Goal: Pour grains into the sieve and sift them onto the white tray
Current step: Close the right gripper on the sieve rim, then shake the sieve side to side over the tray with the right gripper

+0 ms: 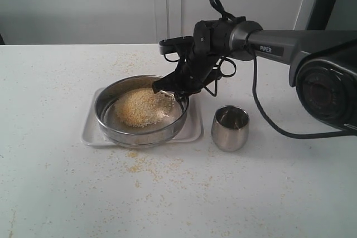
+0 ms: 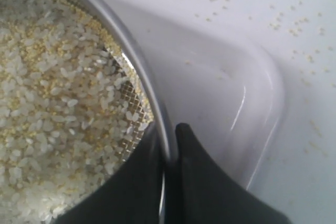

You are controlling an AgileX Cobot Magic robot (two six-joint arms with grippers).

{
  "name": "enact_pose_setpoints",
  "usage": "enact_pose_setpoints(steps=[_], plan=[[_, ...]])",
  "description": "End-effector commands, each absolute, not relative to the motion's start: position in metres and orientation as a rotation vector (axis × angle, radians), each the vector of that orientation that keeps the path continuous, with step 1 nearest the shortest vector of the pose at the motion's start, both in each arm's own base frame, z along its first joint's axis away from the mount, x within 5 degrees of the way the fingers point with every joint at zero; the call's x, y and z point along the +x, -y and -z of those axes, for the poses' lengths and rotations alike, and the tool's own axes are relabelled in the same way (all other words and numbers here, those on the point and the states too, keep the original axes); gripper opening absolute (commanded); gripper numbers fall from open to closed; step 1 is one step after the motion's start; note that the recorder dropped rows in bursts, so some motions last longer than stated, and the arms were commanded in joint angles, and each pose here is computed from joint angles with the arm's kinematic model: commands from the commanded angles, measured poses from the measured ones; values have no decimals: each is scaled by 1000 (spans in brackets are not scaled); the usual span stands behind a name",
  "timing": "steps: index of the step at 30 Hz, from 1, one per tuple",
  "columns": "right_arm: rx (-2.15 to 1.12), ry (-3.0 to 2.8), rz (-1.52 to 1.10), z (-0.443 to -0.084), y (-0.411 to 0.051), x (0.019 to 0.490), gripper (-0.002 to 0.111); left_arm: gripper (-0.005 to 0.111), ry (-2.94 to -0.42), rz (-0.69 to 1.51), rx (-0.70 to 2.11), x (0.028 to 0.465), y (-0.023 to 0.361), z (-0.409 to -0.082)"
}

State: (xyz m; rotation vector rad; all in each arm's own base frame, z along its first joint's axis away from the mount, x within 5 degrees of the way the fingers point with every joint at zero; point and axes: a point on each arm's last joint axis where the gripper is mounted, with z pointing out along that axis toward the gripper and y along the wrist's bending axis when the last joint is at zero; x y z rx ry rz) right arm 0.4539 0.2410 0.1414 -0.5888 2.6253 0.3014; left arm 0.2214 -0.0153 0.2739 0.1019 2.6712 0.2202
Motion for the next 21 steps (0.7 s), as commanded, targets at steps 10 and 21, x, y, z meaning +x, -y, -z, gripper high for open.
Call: enact_pose_setpoints(steps=[10, 21], plan=[[-550, -2609, -384, -181, -219, 456, 0, 0, -2682, -228, 91, 218, 14, -273], [-374, -2496, -524, -199, -221, 465, 0, 0, -2682, -228, 91, 218, 14, -273]])
